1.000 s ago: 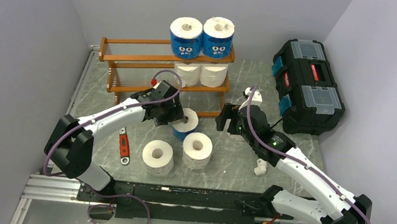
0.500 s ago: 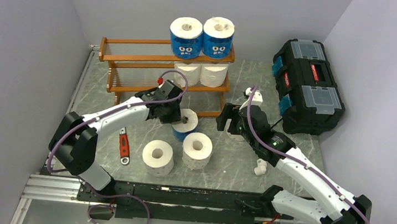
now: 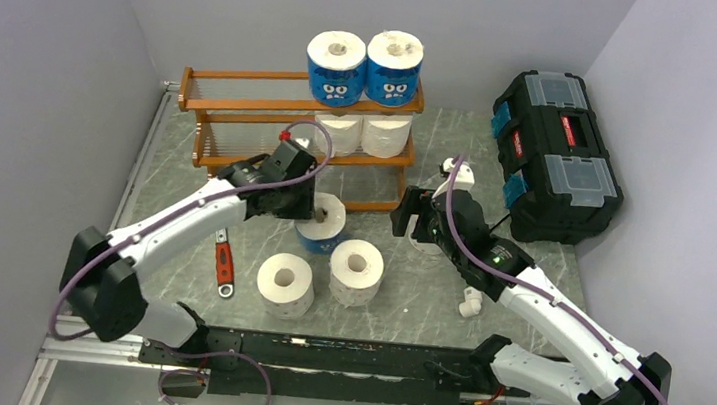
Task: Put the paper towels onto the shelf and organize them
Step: Pick up the paper towel from the center of the board.
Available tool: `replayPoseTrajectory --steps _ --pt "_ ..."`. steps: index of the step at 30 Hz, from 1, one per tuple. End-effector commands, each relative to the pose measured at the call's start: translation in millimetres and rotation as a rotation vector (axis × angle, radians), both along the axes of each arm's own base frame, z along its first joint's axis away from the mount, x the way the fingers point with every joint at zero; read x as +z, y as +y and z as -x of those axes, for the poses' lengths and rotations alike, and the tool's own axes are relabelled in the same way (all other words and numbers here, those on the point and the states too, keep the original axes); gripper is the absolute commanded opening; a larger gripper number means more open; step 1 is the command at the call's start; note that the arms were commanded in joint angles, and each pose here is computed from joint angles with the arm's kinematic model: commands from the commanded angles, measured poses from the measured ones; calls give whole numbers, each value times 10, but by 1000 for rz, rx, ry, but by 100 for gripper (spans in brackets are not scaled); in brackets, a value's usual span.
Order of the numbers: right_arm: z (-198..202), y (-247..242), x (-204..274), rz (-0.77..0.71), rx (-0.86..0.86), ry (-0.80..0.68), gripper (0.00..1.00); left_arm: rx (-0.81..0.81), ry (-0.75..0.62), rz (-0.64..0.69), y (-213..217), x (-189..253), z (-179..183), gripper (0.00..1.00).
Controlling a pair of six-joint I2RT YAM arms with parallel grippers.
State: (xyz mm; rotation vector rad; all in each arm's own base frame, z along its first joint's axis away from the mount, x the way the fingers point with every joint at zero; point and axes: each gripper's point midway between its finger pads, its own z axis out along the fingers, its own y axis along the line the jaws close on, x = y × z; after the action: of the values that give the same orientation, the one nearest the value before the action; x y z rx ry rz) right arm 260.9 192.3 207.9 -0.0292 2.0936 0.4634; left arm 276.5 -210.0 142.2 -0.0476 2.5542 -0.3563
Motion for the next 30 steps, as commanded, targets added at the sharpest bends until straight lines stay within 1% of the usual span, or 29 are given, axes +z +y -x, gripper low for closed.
replayPoseTrajectory --steps 1,7,10,15,18,22,25,30 --pt "-59 48 302 -49 22 -85 82 -46 -237 43 71 887 -99 29" --pt "-67 58 404 -52 35 -106 82 -145 -353 48 126 1449 -33 30" --pt "-59 46 427 -51 34 -111 82 -181 -384 -1 242 1634 23 31" --pt "-60 4 511 -49 27 -140 82 -184 -520 -82 496 1988 40 34" --pt "-69 -54 587 -39 7 -160 82 -154 -595 -127 674 2227 52 34" --pt "-57 -87 628 -44 0 -177 82 -90 -723 -183 929 2565 45 36" --pt "-46 -74 593 -46 8 -171 82 -62 -795 -173 1013 2821 26 36" --pt "-30 -61 565 -52 16 -164 82 -26 -873 -155 1069 3175 -104 36"
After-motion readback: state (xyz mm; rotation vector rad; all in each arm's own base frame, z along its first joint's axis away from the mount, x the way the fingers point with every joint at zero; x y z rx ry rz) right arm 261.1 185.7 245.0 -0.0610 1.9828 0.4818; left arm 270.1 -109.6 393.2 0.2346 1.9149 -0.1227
